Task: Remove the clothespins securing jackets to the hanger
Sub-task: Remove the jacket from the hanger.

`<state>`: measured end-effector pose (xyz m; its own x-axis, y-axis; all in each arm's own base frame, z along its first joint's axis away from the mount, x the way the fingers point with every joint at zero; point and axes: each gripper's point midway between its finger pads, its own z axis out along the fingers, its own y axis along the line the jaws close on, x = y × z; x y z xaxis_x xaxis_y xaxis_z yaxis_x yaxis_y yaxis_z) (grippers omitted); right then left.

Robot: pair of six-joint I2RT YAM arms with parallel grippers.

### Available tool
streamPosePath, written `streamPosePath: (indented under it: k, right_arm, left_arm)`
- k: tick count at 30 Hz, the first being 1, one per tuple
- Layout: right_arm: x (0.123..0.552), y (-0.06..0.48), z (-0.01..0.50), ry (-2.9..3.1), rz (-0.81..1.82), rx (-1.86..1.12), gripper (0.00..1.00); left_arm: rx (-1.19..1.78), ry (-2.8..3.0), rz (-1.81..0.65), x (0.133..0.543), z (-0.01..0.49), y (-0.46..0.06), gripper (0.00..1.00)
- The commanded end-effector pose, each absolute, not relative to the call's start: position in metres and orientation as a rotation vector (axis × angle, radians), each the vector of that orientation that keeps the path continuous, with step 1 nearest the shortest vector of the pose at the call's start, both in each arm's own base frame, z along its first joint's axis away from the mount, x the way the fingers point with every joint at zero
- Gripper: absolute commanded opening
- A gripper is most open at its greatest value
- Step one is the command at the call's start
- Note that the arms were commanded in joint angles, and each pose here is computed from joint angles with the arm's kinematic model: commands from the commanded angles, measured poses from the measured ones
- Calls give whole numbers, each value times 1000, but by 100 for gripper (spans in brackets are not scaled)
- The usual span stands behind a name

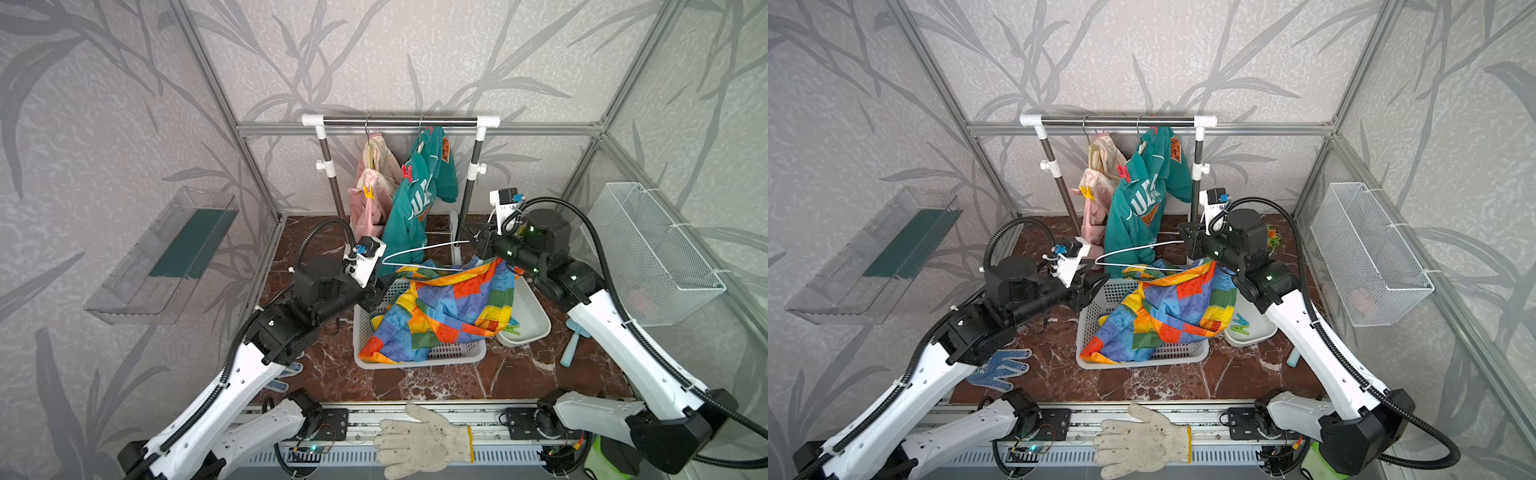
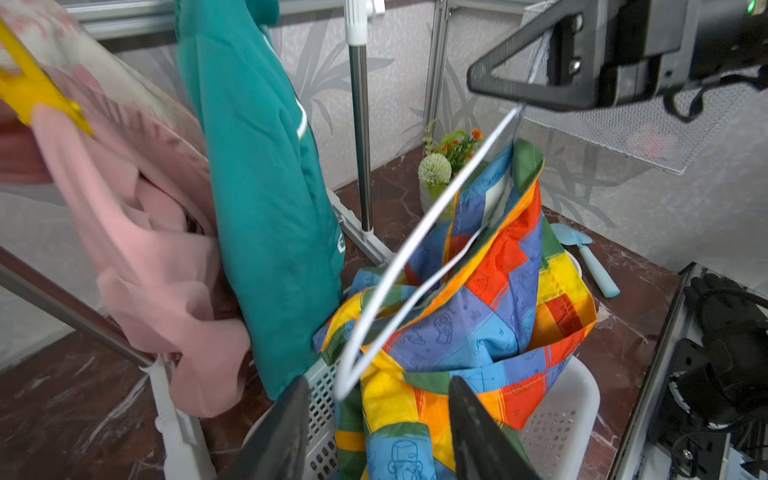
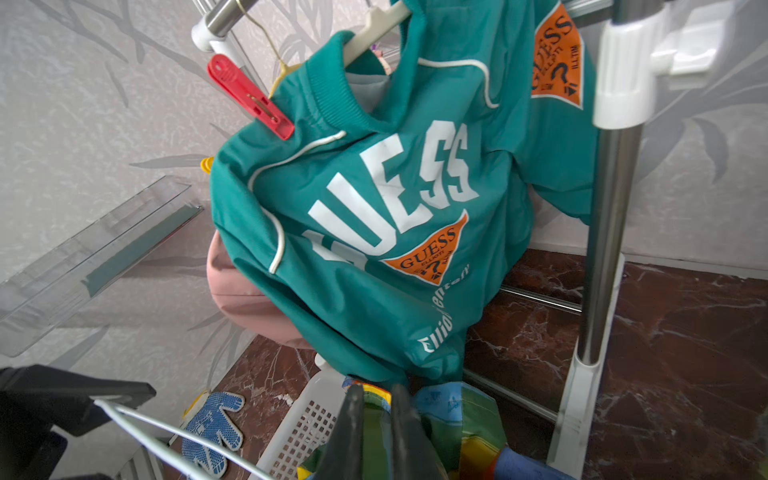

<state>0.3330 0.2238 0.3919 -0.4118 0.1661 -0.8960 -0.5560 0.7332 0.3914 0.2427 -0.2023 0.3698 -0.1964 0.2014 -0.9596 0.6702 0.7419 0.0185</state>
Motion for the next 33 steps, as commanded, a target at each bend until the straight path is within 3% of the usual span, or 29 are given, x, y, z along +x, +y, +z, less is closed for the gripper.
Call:
streamPosePath:
  k: [1, 6, 19, 33]
  right_arm:
    - [323, 233, 401, 1776, 848, -376, 0]
    - [313, 251, 398, 1777, 854, -466, 0]
    - [310, 260, 406, 1745, 851, -550, 0]
    - [314, 257, 413, 1675, 686, -693, 0]
  left_arm:
    - [697, 1650, -439, 244, 402, -198, 58]
    - [785, 1657, -472, 240, 399, -209, 59]
    - [944, 1750, -421, 250, 373, -224, 37]
    - [974, 1704, -605, 206, 390, -221, 39]
